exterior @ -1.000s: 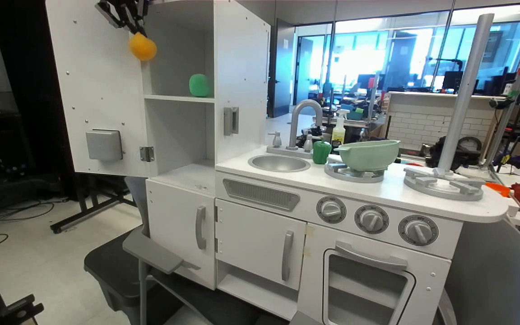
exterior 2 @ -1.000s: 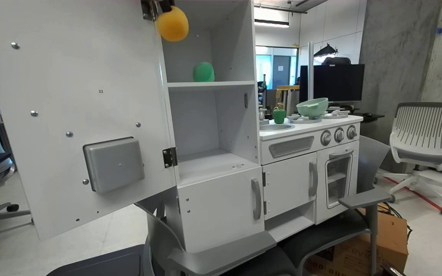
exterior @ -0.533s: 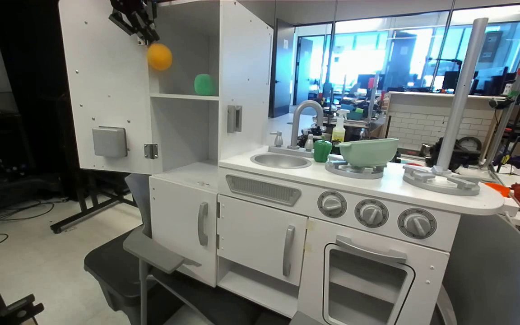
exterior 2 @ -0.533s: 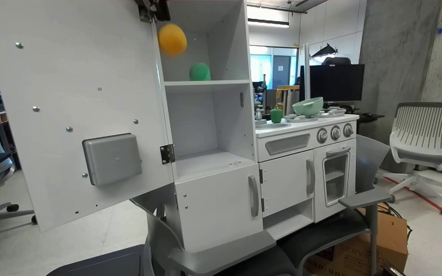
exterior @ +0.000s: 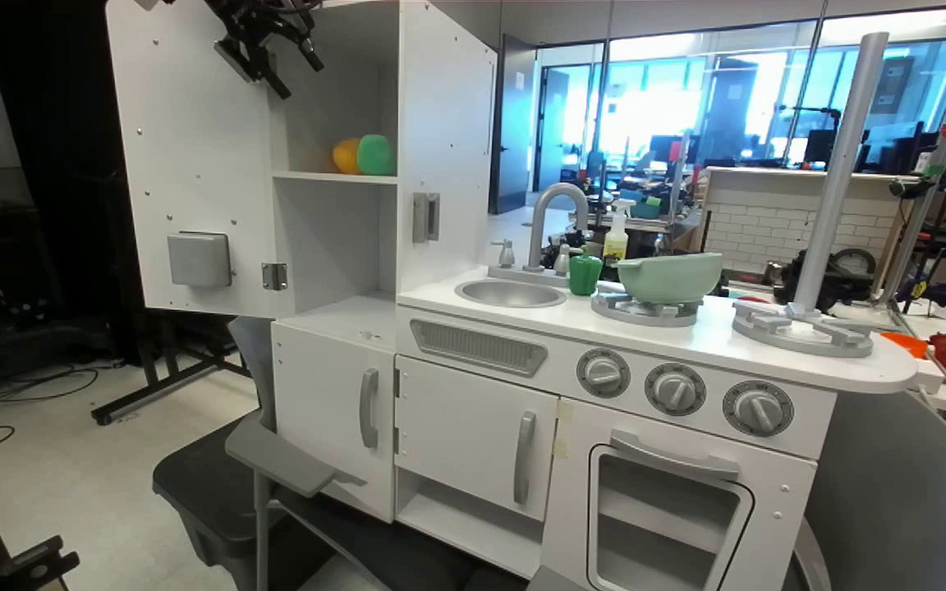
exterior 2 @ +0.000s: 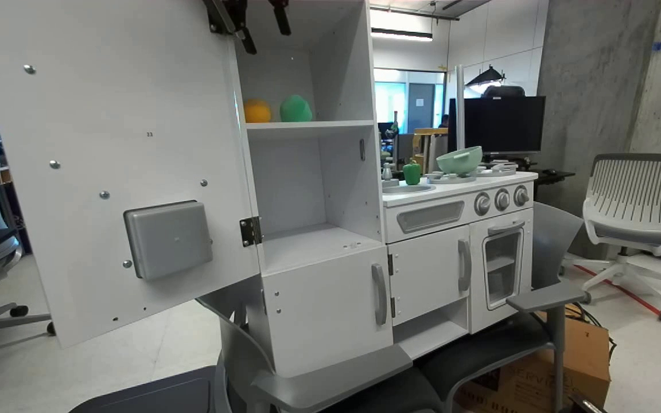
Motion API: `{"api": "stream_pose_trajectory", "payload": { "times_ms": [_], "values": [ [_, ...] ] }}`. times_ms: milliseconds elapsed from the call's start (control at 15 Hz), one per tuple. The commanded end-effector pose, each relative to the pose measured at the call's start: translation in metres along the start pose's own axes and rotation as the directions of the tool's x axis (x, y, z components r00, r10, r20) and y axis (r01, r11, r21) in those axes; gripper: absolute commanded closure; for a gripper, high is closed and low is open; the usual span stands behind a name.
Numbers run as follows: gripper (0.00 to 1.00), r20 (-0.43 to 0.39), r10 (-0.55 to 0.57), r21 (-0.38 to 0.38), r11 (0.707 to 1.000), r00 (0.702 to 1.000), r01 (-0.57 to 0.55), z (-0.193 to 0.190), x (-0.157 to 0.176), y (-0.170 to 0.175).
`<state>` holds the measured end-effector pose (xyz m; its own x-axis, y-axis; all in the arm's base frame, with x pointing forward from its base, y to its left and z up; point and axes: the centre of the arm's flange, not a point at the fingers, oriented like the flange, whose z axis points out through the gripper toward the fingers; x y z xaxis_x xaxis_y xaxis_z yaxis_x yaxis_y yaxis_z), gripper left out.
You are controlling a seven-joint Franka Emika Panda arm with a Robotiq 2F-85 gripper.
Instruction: Put the green and orange sponges inside the top part of the fridge then close it
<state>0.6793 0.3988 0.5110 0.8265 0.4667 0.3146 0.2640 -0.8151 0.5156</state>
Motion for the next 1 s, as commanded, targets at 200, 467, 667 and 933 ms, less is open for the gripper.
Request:
{"api": "stream_pose_trajectory", "payload": {
  "times_ms": [200, 467, 667, 933],
  "values": [
    [0.0, 0.154, -0.043, 0.012, 0.999, 0.987, 0.042, -0.001, -0.088, -0.022],
    [0.0, 0.238, -0.175, 0.089, 0.983, 0.955, 0.158, -0.038, -0.1, -0.042],
    [0.0, 0.261, -0.316, 0.191, 0.943, 0.912, 0.272, -0.088, -0.103, -0.045],
    [0.0, 0.236, -0.41, 0.255, 0.901, 0.881, 0.351, -0.165, -0.114, -0.029]
  ]
}}
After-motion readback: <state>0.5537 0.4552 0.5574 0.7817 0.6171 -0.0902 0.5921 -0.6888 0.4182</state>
